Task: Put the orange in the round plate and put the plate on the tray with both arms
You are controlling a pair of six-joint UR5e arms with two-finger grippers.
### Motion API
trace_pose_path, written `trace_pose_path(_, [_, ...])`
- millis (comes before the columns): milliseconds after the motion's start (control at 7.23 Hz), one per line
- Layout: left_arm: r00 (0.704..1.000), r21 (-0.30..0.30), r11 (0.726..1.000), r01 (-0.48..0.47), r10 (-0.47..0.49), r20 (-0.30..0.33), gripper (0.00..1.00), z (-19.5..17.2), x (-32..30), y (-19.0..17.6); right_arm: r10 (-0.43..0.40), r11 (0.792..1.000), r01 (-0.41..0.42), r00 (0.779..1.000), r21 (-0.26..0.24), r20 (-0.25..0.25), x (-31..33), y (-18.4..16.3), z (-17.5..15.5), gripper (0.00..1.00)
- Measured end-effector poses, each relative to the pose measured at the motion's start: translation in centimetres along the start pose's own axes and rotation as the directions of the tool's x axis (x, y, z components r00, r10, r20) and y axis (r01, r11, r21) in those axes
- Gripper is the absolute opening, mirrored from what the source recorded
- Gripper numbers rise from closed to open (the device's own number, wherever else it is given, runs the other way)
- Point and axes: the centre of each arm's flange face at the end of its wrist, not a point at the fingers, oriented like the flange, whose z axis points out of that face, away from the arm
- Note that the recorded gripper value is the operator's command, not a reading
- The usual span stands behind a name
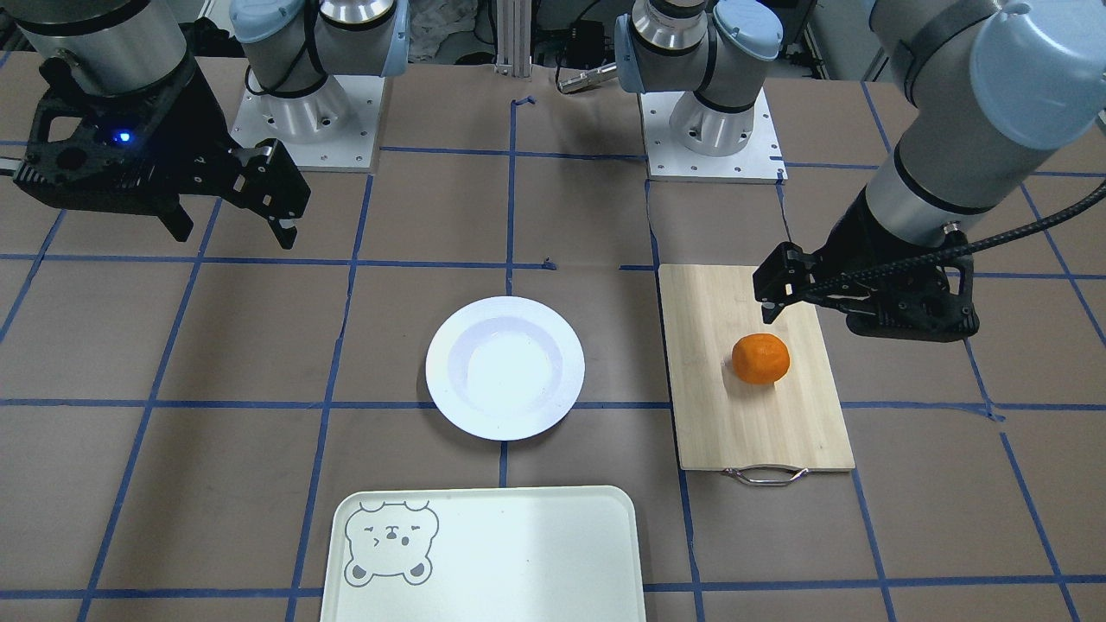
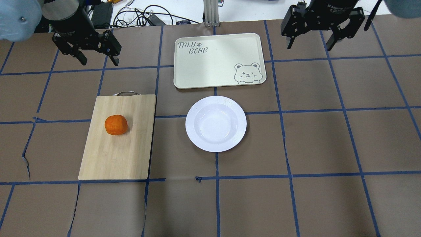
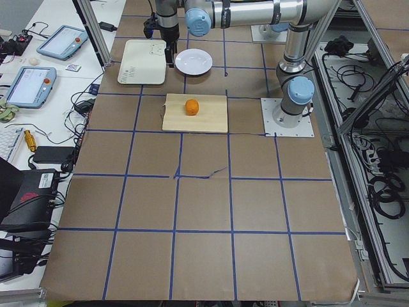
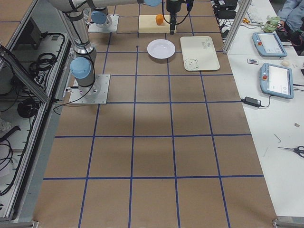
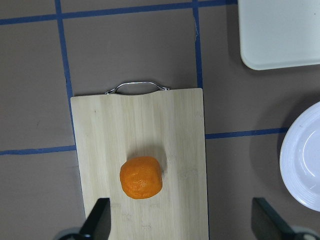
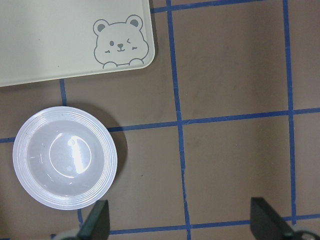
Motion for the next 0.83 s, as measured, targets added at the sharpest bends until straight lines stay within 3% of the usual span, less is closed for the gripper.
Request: trace_pose_path(830, [1.000, -0.025, 1.000, -0.004, 0.003, -0.006, 1.00, 1.1, 0.3, 0.4, -0.016, 1.000, 0.016, 1.000, 0.008, 0.000, -0.5, 1.2, -0.7, 1.00])
